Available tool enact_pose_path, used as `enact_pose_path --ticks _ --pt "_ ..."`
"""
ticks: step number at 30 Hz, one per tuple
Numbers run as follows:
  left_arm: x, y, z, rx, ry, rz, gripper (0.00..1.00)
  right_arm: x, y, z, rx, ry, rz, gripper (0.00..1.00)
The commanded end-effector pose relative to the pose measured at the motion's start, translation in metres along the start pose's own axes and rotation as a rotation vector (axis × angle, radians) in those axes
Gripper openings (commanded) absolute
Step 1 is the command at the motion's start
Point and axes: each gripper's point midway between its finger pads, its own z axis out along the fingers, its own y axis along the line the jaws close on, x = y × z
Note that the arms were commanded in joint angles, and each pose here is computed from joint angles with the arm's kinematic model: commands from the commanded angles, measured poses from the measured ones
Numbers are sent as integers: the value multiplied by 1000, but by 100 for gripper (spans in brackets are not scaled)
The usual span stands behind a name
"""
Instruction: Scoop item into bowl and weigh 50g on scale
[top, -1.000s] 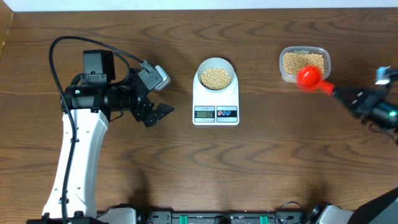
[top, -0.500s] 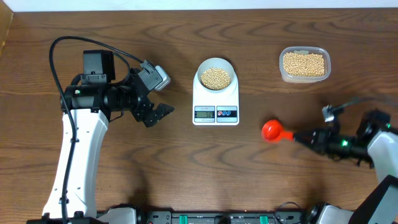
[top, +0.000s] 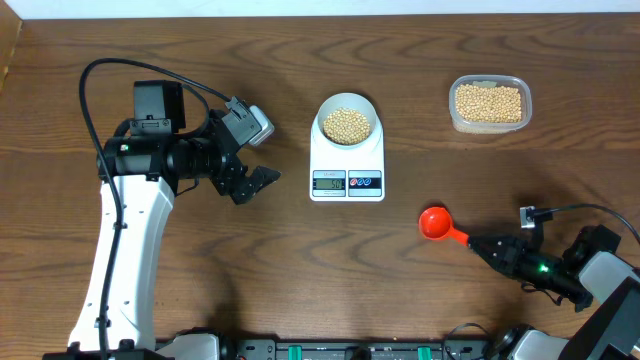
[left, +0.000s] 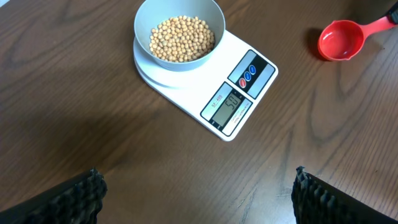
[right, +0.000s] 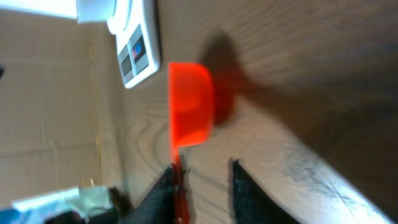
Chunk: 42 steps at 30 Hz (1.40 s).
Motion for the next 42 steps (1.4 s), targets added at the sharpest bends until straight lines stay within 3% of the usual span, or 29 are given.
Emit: enact_pose_path --ticks 1,6,11,13,17,20,32,38,42 --pt "-8 0 -6 -9 -19 31 98 4 -10 -1 56 14 3 42" --pt "-8 0 -6 -9 -19 31 98 -1 -22 -2 119 6 53 72" --pt "-8 0 -6 -9 -19 31 98 -15 -35 -4 182 -48 136 85" --pt "-8 0 -6 -9 -20 31 98 -25 -41 -6 206 -90 209 99" --pt "-8 0 -6 -9 -20 31 98 -26 -58 -10 290 -141 491 99" --pt "-8 0 -6 -9 -19 31 98 -22 -61 -11 311 -136 547 99" --pt "-8 0 -6 -9 -20 31 98 -62 -28 -13 147 -223 183 99" --pt "-8 0 -6 -9 -19 31 98 -82 27 -30 6 -317 -55 99" --pt "-8 0 -6 -9 -19 31 98 -87 53 -44 -12 -373 -116 99"
